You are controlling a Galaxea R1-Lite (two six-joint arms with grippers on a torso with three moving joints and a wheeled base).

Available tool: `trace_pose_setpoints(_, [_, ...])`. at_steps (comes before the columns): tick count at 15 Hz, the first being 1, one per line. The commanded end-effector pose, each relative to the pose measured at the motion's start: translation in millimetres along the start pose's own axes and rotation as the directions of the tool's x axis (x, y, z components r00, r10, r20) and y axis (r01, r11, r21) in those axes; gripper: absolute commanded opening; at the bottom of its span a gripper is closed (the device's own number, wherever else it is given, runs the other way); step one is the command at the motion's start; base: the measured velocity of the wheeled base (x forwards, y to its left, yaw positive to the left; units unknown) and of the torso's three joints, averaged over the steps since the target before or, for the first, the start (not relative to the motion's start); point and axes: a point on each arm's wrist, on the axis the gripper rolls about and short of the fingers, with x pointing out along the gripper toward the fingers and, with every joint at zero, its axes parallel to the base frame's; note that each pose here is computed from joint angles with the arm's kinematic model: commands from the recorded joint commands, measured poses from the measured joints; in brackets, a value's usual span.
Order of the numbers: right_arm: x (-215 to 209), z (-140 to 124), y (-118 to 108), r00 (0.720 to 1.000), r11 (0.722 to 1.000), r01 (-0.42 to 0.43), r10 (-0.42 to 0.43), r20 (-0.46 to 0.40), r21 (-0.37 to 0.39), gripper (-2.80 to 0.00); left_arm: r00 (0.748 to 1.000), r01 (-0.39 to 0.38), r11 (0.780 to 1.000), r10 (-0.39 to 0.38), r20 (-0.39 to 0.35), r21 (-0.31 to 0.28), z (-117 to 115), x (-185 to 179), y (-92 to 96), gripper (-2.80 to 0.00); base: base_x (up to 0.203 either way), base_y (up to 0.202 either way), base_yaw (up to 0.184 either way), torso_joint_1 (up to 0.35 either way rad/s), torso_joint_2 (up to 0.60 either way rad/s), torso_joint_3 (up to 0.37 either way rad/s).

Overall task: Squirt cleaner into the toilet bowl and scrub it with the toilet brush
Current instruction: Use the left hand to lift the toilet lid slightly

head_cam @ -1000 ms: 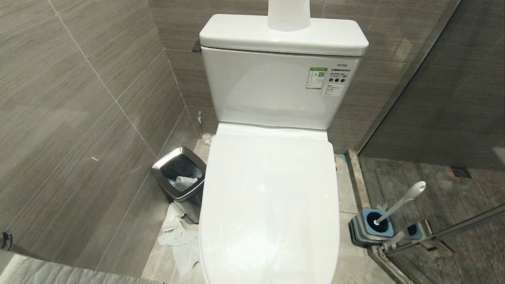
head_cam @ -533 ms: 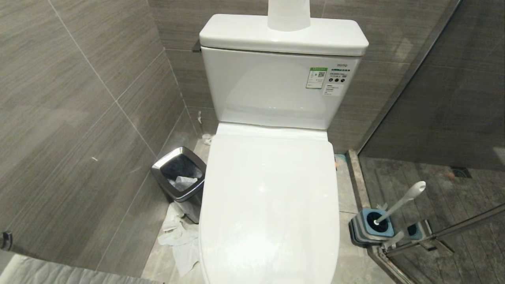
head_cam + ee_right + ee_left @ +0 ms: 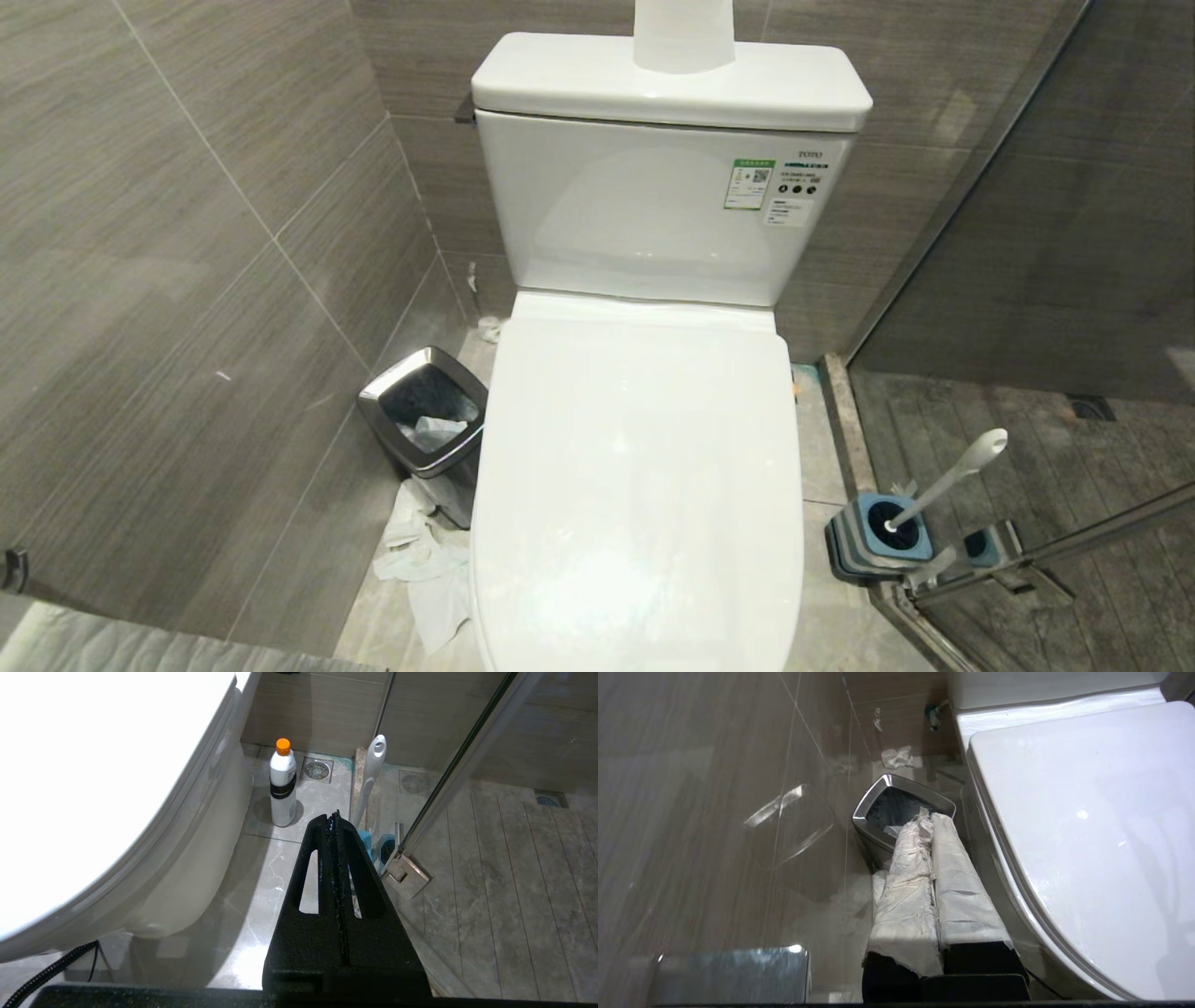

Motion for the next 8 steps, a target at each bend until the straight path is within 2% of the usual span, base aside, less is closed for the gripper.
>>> trace_pose_setpoints(1, [1.5, -6.9, 0.0, 1.0, 1.0, 0.0, 0.0, -0.024, 0.0, -2.8, 0.997, 0.022, 1.0, -0.022, -0.074, -0.01, 5.7, 30.4, 4.7, -2.8, 0.0, 0.0, 0.0, 0.0, 0.0, 0.0])
trace_pose_setpoints(5, [1.4, -7.0, 0.0, 1.0, 1.0, 0.0, 0.0, -0.023, 0.0, -2.8, 0.983, 0.064, 0.998, -0.061, -0.17, 0.012, 6.9, 73.3, 9.3, -2.8, 0.0, 0.0, 0.0, 0.0, 0.0, 0.0])
trace_pose_setpoints(8, [1.6, -7.3, 0.0, 1.0, 1.0, 0.0, 0.0, -0.025, 0.0, -2.8, 0.967, 0.134, 0.991, -0.128, -0.222, 0.012, 0.5, 102.2, 3.5, -2.8, 0.0, 0.0, 0.0, 0.0, 0.0, 0.0])
